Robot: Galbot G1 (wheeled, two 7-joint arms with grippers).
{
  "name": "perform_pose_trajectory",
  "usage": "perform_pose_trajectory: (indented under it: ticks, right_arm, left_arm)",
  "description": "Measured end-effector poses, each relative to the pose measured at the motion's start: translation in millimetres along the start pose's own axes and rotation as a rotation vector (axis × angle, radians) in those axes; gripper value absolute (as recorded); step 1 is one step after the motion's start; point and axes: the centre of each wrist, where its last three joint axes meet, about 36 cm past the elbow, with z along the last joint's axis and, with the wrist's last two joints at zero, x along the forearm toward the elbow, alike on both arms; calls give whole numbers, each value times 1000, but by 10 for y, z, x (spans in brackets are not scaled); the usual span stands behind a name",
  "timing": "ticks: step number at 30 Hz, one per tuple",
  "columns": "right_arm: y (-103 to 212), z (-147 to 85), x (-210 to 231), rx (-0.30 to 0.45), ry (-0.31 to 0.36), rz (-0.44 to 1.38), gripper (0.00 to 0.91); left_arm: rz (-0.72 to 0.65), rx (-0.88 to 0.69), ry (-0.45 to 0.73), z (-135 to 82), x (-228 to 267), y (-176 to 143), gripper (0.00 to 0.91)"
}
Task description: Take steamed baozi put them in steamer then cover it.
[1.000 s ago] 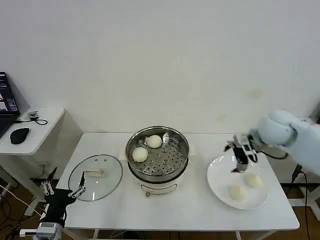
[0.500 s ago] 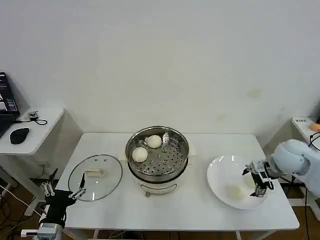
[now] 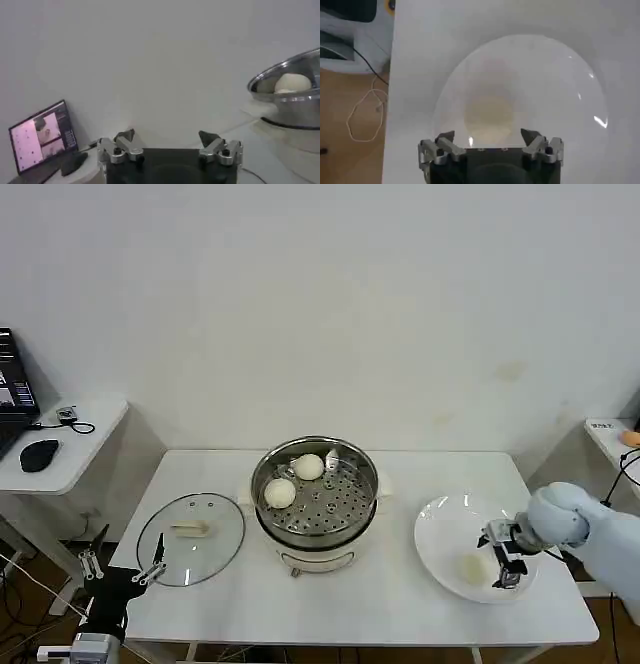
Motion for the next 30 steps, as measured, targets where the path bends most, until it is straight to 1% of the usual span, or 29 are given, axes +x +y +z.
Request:
perform_pose_trajectory:
  ticks: [12,16,18,19,20,22,30]
  right_arm:
    - [-88,-49,-201,-19,-3,10,907]
    - [-91,-56,-238,-28,-2,8,836]
    - [-95,-61,-239,-33,-2,9,776]
    - [-95,-61,-239,-36,-2,9,766]
    - [-95,-61,-238,-39,-2,8,725]
    - [-95,-61,-230,-44,-1,5,675]
    - [-115,-40,-97,-39,-4,-7,665]
  left_arm:
    - [-3,-1,0,1,-2,-1,907]
    - [-3,-1,-1,0,-3,0,907]
    - [-3,-1,-2,-2,-6,2,907]
    - [-4,-1,-3,-4,-8,1,907]
    - [-4,-1,-3,-4,-9,1,907]
    - [-3,0,-3,-4,-8,-4,907]
    - [2,-5,-9,-29,-22,3,907]
